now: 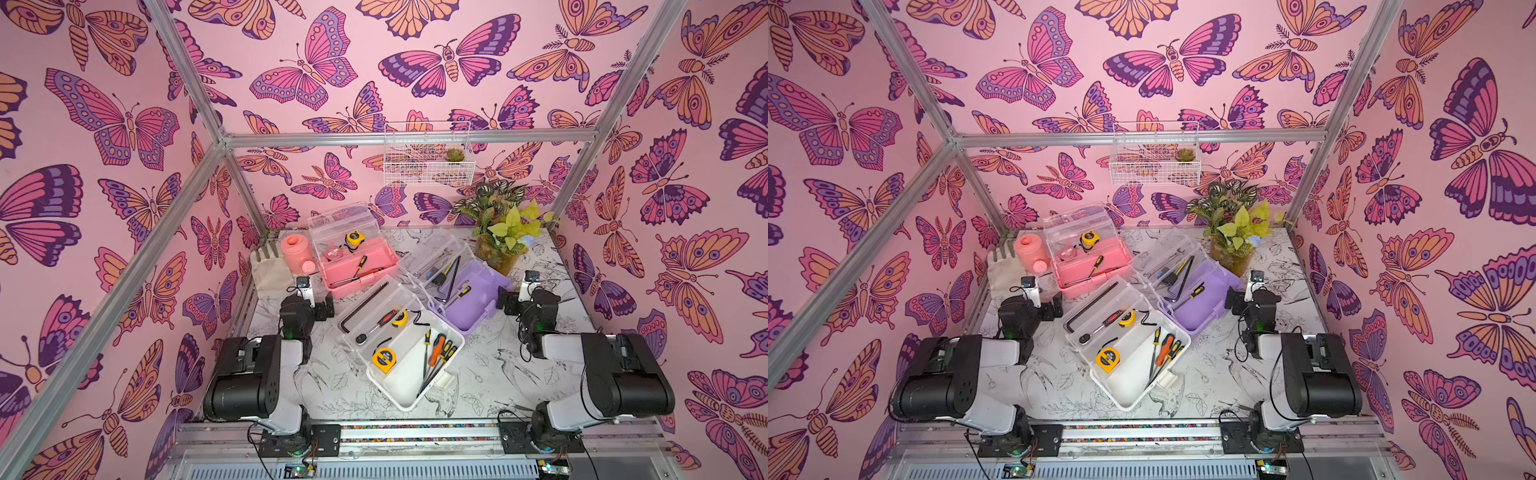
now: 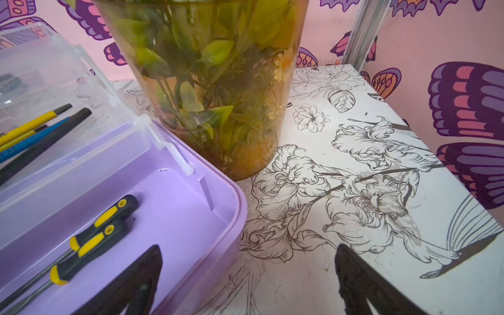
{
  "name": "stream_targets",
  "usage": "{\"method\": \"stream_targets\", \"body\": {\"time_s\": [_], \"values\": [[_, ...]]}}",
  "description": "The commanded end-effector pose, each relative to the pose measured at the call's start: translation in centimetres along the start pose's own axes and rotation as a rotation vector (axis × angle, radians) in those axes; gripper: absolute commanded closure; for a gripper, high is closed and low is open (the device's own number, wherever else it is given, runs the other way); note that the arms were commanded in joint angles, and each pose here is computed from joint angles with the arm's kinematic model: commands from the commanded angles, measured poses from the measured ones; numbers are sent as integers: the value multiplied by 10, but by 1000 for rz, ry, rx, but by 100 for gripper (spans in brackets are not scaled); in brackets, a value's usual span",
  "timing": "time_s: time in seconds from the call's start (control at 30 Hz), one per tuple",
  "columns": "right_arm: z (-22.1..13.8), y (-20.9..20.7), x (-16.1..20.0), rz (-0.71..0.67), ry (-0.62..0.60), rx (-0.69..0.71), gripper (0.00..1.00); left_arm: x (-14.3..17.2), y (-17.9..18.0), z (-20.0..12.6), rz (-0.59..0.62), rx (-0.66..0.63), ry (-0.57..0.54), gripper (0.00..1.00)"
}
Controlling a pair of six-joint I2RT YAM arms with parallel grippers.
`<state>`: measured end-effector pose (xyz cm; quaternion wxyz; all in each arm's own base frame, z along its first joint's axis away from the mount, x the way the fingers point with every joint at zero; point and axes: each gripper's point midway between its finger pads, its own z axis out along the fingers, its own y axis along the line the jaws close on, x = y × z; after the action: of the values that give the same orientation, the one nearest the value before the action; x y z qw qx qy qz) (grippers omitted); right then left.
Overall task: Close toolboxes
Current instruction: Move the toolbox to the center of the board.
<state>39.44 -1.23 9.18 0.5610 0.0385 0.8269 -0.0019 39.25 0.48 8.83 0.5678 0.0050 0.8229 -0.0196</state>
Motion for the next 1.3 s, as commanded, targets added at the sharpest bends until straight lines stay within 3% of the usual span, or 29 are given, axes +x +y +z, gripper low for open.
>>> {"method": "stream_targets", "body": {"time_s": [0.0, 1.1, 1.27], "values": [[0, 8, -1, -8, 8, -40, 1, 0, 1, 1, 6, 7, 2, 0], [1, 6, -1, -1, 13, -31, 1, -1, 1, 2, 3, 7, 4, 0], [0, 3, -2, 2, 5, -15, 1, -7, 10, -4, -17, -48, -12, 0]]}}
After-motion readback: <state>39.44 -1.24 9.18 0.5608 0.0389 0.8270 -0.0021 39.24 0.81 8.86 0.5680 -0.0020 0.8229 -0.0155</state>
